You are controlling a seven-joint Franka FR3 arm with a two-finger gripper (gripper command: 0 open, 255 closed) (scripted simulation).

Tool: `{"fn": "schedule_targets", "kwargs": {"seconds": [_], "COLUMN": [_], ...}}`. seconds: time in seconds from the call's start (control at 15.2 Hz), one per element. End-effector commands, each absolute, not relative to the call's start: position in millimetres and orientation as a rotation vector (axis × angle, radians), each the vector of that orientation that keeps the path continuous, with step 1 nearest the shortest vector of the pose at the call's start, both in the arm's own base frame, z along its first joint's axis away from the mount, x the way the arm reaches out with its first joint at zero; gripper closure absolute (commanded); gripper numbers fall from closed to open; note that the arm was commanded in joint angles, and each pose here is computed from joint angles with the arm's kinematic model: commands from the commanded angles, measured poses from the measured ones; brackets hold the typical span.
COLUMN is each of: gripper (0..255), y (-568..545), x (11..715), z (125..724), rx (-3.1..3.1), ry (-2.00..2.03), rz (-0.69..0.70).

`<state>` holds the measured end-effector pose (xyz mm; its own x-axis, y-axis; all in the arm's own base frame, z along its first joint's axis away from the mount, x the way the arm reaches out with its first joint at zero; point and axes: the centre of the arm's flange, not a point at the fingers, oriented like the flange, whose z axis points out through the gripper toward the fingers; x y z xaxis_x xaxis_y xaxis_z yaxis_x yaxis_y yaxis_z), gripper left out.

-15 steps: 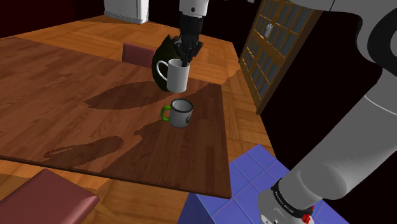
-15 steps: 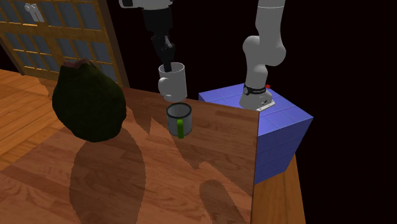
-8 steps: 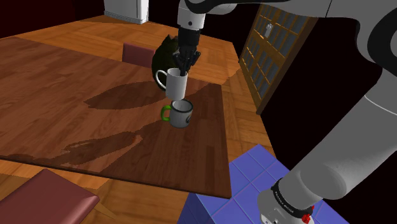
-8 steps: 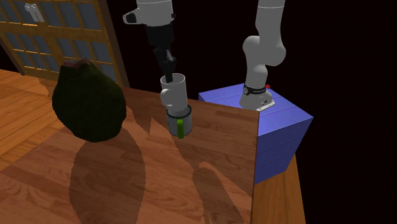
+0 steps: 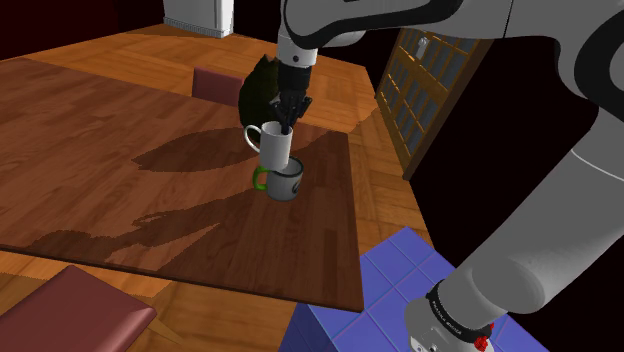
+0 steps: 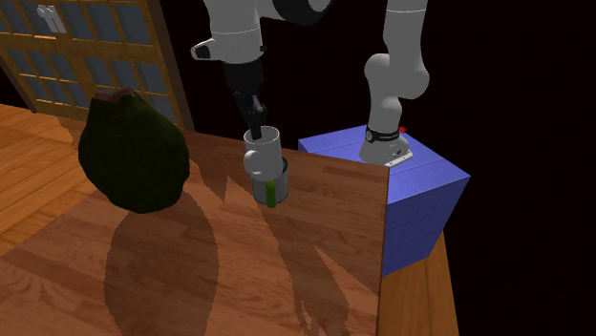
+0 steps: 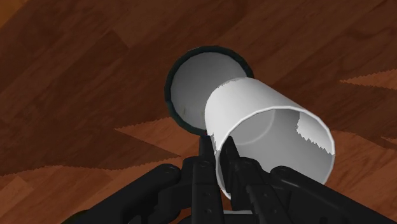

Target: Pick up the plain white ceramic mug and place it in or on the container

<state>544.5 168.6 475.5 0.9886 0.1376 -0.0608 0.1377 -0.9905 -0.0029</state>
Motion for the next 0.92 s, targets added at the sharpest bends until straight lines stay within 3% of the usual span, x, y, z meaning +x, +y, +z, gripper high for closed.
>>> {"fn": "schedule_targets", "kwargs": {"seconds": [0.0, 0.33, 0.4, 0.73, 0.86], "gripper": [255, 255, 0, 0, 0], "y": [169, 169, 169, 169, 169], "x": [545, 545, 545, 545, 547], "z": [473, 473, 473, 473, 499], "rx": [3.131, 3.131, 3.131, 3.131, 3.131], "ry": [0.217, 0.217, 0.217, 0.217, 0.217], "rz": [-0.095, -0.095, -0.095, -0.095, -0.095]}}
